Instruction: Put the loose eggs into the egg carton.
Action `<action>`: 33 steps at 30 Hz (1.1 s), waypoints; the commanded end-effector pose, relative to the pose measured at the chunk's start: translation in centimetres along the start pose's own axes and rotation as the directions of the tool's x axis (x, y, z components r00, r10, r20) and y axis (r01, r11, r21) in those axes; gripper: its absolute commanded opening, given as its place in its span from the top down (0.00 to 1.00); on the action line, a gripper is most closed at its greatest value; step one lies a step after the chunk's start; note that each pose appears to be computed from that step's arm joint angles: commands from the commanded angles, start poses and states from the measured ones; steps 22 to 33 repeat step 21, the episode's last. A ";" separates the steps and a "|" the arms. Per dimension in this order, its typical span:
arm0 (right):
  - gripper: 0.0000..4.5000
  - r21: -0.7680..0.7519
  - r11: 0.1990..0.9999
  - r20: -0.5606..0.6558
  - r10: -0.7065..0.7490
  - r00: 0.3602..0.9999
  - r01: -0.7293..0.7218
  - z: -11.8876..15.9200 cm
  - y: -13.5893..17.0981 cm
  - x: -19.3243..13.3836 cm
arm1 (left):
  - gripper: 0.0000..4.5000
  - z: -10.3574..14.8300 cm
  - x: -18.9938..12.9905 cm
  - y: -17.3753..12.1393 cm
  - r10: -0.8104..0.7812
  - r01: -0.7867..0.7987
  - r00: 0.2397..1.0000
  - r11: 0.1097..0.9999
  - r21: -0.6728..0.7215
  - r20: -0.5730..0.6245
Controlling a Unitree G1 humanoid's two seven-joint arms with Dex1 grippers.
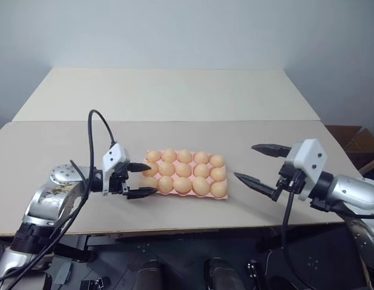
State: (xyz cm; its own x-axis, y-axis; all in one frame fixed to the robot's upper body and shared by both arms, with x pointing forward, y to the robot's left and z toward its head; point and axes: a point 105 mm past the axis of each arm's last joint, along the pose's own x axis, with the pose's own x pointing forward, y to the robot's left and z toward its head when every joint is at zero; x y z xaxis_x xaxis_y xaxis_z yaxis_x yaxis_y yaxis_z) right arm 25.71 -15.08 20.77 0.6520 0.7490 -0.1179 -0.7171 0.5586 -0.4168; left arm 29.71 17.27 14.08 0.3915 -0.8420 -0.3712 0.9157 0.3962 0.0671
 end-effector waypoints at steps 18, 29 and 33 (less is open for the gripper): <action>0.00 -0.031 0.999 0.044 0.017 0.999 -0.016 1.0 -0.4 0.4 | 0.00 -0.3 -10.0 -0.4 0.384 -0.379 0.921 0.922 -0.078 0.062; 0.00 -0.029 0.999 0.043 0.019 0.999 -0.018 0.9 -0.4 0.5 | 0.00 -0.3 -10.2 -0.3 0.411 -0.405 0.909 0.911 -0.082 0.066; 0.00 -0.029 0.999 0.043 0.019 0.999 -0.018 0.9 -0.4 0.5 | 0.00 -0.3 -10.2 -0.3 0.411 -0.405 0.909 0.911 -0.082 0.066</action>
